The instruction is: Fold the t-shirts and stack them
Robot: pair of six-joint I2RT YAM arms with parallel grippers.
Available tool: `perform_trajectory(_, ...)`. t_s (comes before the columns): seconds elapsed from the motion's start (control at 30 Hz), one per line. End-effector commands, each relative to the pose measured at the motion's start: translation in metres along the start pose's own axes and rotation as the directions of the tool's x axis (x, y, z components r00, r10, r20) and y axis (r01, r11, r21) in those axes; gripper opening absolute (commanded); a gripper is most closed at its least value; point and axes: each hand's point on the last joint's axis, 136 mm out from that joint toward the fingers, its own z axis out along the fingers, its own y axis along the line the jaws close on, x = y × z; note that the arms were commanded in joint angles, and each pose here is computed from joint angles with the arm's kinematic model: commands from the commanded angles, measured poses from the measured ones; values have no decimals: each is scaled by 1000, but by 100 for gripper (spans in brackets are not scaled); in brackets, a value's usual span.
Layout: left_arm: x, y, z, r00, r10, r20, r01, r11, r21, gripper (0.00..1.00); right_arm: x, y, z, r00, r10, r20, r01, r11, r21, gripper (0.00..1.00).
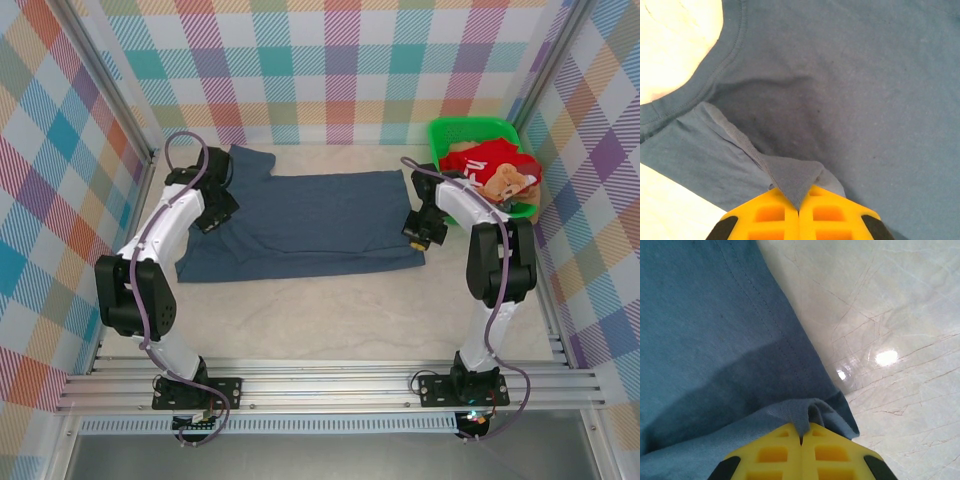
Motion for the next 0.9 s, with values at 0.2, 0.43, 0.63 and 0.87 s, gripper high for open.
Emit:
perform_trajectory(0.2,-25,-1,-11,998,2,56,-2,1000,0,0,-13,-1,-10,999,-1,34,1,1000,10,0)
perform_trajectory(0.43,-26,4,-1,999,11,42,-10,999,-38,0,-17,5,-4,999,-1,35,1,1000,-9,0)
perform_trajectory(0.63,-25,10,11,999,21,28,-19,997,-79,0,-25,12,-2,999,-7,36,8,1000,-18,0)
perform_trajectory(0.87,-27,7,28,1000,13,17,-12,997,-82,0,-32,13,4,999,-12,33,12,1000,6,0)
